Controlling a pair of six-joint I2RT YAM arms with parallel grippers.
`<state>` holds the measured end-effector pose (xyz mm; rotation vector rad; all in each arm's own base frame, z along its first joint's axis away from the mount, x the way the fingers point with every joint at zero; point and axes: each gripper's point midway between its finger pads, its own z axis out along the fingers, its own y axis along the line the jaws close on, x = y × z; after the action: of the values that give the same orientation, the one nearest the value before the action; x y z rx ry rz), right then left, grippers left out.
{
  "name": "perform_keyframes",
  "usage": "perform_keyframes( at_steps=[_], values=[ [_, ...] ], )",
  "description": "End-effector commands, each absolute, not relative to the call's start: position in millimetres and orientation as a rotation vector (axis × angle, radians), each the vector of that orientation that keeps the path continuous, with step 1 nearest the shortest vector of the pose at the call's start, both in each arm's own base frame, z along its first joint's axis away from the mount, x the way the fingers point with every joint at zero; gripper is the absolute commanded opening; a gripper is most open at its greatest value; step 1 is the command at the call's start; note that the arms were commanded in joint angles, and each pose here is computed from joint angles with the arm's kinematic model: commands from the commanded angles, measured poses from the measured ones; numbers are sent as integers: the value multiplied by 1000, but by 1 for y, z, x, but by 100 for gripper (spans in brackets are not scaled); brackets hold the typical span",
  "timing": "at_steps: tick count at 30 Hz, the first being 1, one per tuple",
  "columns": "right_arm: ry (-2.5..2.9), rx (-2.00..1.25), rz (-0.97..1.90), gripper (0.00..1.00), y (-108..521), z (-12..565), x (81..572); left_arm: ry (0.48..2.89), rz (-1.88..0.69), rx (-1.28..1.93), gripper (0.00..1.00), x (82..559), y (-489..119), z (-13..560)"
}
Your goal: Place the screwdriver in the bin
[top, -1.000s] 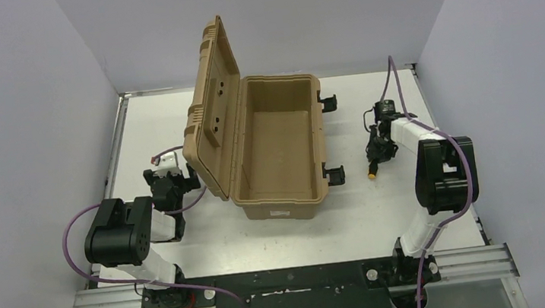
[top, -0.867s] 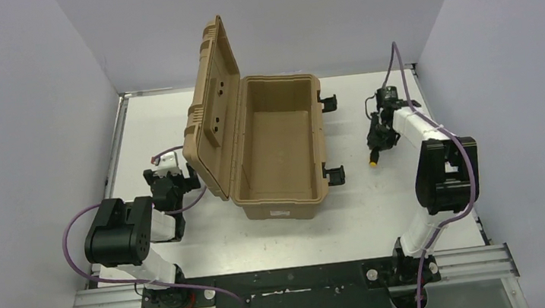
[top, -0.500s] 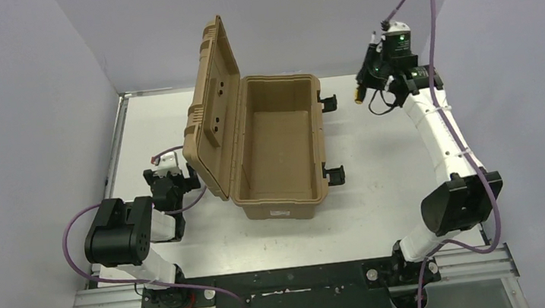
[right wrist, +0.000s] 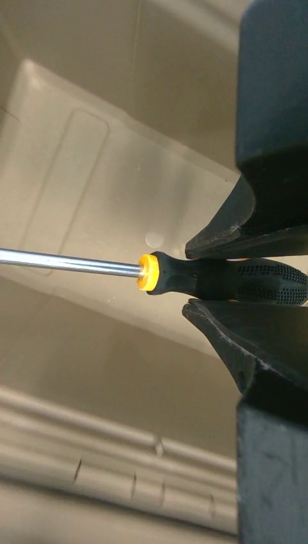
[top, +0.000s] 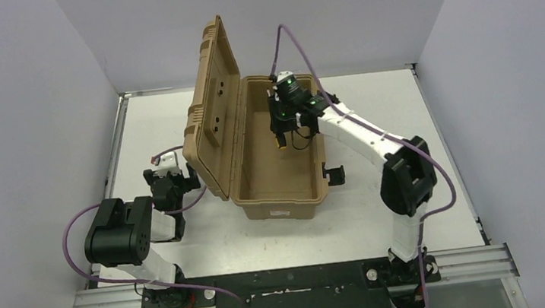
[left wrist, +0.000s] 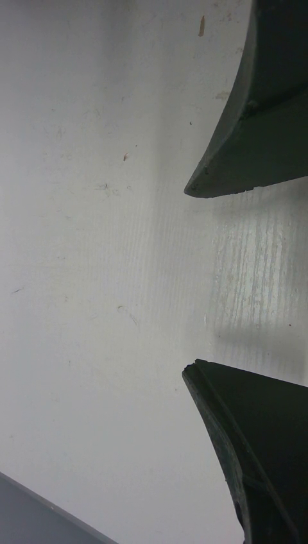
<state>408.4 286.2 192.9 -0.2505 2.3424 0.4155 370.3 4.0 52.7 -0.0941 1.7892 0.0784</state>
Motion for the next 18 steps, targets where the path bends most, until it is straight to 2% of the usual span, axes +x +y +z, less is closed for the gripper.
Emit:
perform_keyframes(
  at_steps=[1,9,16,18],
  values=[
    [2423,-267,372,0,306,149,406,1713,75,-92,97,381,5,73],
    [2610,-218,288,0,301,51,391,1714,75,-93,97,381,5,73],
    [2650,-169,207,0,289,21,386,1712,73,-92,97,381,5,73],
    [2652,-152,180,15,285,22,387,1713,73,-93,97,381,5,73]
  ],
)
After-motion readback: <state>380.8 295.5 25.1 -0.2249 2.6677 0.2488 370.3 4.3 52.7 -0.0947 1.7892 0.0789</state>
